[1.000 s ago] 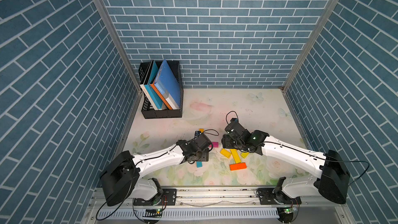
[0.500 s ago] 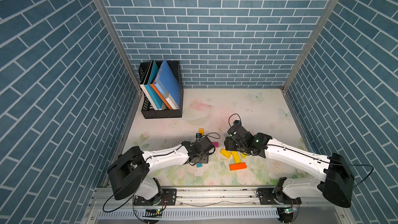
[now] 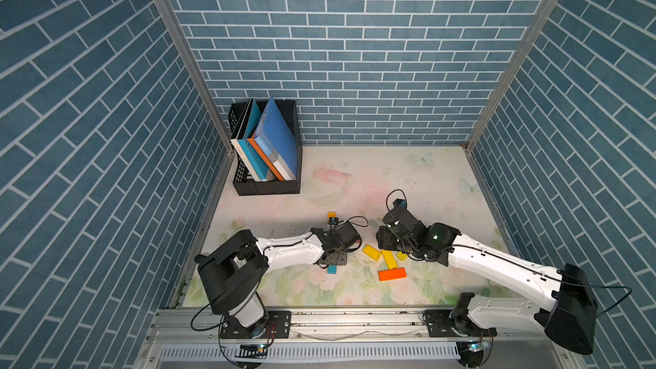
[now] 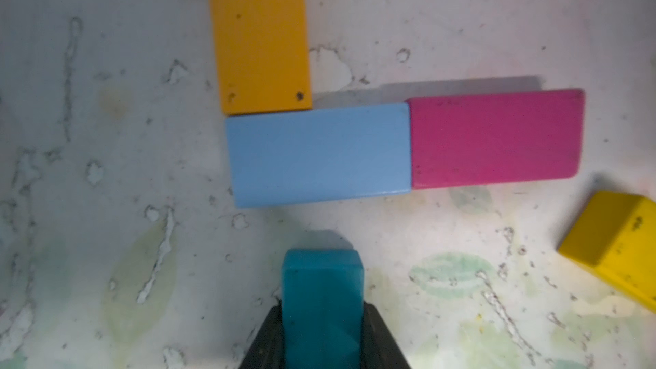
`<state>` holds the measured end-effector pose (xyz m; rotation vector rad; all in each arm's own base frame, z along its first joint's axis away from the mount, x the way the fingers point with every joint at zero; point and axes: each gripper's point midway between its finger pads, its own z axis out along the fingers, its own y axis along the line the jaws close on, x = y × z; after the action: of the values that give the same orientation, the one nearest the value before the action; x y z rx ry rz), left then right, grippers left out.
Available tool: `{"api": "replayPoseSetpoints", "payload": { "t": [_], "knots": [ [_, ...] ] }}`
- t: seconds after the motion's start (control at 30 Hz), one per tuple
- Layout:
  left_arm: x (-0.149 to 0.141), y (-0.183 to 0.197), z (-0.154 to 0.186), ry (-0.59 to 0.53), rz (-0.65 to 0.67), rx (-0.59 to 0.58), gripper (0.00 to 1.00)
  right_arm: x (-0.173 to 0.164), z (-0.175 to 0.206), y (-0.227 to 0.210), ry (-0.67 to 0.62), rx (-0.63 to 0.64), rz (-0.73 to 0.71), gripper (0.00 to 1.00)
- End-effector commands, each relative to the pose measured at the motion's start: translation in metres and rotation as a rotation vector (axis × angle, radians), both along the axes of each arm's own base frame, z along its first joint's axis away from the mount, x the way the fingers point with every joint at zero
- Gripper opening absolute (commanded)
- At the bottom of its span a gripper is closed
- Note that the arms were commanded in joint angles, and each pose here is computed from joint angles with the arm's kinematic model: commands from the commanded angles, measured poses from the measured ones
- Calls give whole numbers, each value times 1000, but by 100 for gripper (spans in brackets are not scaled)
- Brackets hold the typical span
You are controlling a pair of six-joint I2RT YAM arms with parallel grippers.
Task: Assemble the letter h with building blocks
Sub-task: Assemble the building block at the center of the board.
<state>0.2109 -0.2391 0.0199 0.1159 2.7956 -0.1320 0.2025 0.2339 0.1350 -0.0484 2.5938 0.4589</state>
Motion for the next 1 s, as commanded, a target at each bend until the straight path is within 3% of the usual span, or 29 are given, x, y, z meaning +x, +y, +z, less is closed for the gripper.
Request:
{"api": "replayPoseSetpoints", "payload": {
  "t": [0.0, 0.2, 0.23, 0.33, 0.4, 0.5, 0.57, 0.9, 0.97],
  "knots": [
    [9, -3, 4, -20, 8, -1, 28, -4, -4, -14, 12, -28, -46, 61],
    [7, 4, 3, -20, 43, 9, 27, -4, -5, -16, 13, -29, -49, 61],
    [6, 6, 3, -19, 47, 9, 31, -5, -5, -16, 14, -30, -49, 61],
    [4, 8, 3, -17, 61, 0, 66, -4, -5, -16, 14, -30, -50, 61],
    [4, 9, 3, -20, 62, -2, 70, -5, -5, -17, 15, -35, -50, 61],
    [3, 9, 3, -20, 66, -5, 61, -4, -3, -17, 12, -34, -53, 61],
    [4, 10, 3, -20, 71, -5, 45, -4, -3, -17, 11, -33, -52, 61],
    [12, 19, 5, -32, 93, 18, 30, -3, -4, -17, 14, -38, -55, 61],
    [13, 20, 6, -35, 94, 19, 31, -3, -4, -16, 16, -38, -54, 61]
  ]
}}
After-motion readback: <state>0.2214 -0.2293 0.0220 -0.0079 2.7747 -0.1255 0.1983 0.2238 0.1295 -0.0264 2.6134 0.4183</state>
